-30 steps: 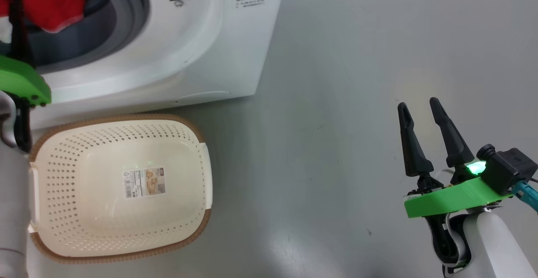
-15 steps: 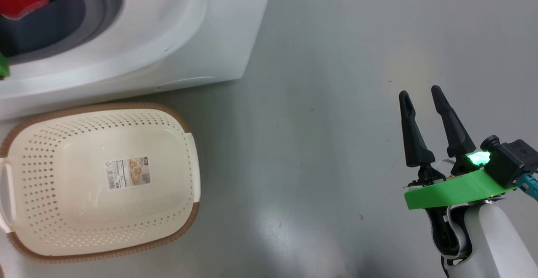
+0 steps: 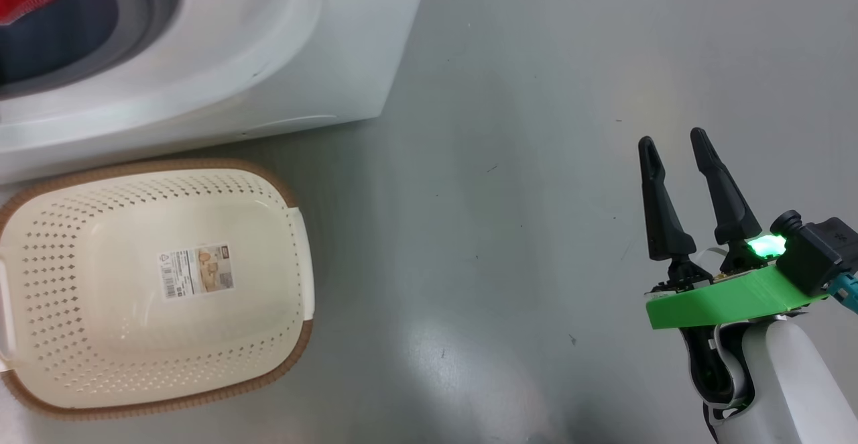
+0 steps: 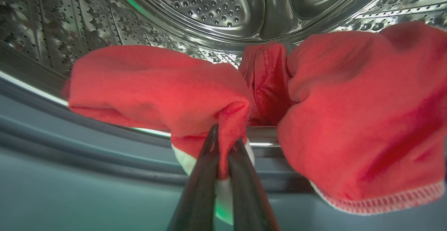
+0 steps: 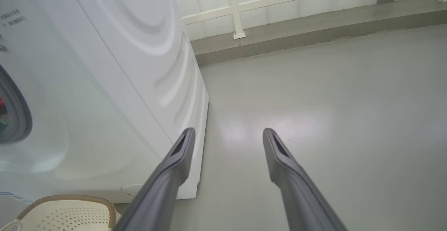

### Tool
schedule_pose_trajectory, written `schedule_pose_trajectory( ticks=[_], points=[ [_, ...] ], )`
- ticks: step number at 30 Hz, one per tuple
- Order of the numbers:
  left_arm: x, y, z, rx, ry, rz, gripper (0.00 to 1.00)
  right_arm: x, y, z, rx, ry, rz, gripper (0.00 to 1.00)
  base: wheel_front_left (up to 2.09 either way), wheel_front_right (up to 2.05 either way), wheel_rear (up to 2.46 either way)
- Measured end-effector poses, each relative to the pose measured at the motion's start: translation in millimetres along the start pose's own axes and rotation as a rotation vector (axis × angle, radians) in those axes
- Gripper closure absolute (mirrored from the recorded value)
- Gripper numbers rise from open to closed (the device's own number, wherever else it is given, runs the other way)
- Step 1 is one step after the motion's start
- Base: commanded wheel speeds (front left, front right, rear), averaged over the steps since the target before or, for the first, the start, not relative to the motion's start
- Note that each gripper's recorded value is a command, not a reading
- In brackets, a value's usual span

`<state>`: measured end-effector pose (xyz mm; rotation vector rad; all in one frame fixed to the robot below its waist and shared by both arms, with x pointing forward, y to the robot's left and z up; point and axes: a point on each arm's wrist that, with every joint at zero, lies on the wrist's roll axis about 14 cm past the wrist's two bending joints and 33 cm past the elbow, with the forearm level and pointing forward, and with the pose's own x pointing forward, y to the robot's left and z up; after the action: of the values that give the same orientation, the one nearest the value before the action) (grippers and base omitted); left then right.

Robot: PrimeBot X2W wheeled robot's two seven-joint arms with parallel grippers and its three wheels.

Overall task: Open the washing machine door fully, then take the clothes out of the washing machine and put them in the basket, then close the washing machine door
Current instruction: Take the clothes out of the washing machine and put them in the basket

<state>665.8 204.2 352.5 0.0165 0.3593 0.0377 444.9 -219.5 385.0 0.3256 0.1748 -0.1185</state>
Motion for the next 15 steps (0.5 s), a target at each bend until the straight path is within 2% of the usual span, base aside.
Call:
schedule_pose_trajectory(
  ticks=[4, 9, 15],
  points=[
    [-1.5, 3.1, 4.3, -0.003, -0.010, 0.008, 1.00, 1.1, 2.7, -0.1, 0.003, -0.001, 0.007, 0.00, 0.00, 0.00, 0.00],
    [-5.4, -3.8, 38.5, -0.066, -0.114, -0.002, 1.00, 2.6, 8.5, 3.4, 0.011, -0.012, 0.022, 0.00, 0.00, 0.00, 0.00],
    [-30.2, -4.6, 52.5, -0.107, -0.199, -0.016, 1.00, 1.8, 16.0, 13.6, 0.018, -0.037, 0.041, 0.00, 0.00, 0.00, 0.00]
  ],
)
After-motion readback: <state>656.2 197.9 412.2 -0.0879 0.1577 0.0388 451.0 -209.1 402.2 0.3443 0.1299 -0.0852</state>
